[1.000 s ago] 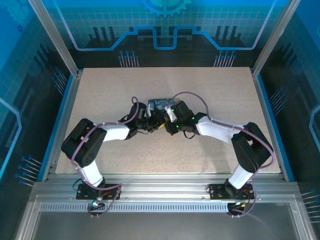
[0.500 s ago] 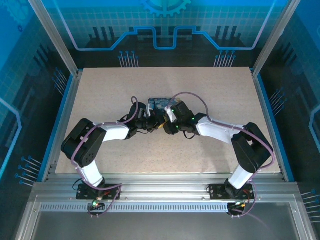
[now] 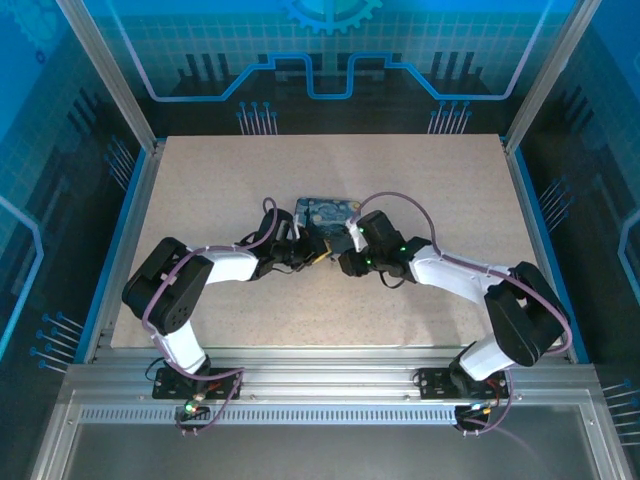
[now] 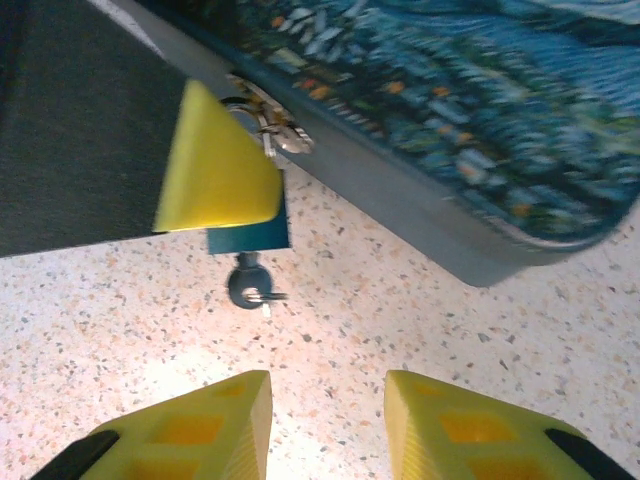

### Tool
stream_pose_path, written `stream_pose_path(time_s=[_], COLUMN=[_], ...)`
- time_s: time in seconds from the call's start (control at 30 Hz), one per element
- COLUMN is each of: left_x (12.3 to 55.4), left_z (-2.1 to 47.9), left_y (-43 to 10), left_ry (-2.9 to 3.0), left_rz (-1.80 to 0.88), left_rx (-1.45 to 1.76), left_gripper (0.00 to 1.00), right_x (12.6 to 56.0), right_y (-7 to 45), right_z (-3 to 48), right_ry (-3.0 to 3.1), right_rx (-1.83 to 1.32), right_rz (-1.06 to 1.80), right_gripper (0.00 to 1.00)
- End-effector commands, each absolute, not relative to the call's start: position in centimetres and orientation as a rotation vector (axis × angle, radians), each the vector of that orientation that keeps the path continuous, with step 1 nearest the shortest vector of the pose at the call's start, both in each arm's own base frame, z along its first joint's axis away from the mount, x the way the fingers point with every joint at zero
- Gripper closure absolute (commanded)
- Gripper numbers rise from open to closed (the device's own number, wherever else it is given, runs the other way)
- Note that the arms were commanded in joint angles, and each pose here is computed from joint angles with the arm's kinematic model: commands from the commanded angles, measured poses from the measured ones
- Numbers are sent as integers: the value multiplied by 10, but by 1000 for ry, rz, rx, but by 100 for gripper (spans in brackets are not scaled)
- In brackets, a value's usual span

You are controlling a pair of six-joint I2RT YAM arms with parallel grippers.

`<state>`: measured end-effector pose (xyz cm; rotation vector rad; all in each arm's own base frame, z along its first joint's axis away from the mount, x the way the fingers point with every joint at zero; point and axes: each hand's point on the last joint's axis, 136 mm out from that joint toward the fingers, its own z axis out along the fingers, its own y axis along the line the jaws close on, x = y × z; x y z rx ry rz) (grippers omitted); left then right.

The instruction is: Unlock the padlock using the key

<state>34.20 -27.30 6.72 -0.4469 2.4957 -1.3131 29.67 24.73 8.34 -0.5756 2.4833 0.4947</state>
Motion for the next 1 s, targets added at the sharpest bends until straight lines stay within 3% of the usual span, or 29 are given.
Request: stream_pose_path(time_s=[0.0,0.17,0.37,0.43,0.7,0.97], left_x=[339,334,331,331,332,328], left_z=[65,59,64,68,73,74], left_y=[-267,-257,-257,-256,-253,-249], left_ry=[2537,2584,2558,2543,2535,2539], left_rz=[-1219,-1107,-1123,-1124,-1106,-1080], left_rx=[-414,-399,-377,-369,-353,-360], left_gripper=[100,98,90,81,73,75], right_x=[296,298,307,310,341,351], right_y=[248,256,269,274,266,262], right_z=[82,77,75,75,71,76], right_ry=[2497,2505,2503,2503,2527,2524], right_rx=[-524,-524,-538,-542,-414,-381], right_rz=[553,594,637,650,621,590], right_gripper=[65,67,74,75,79,77])
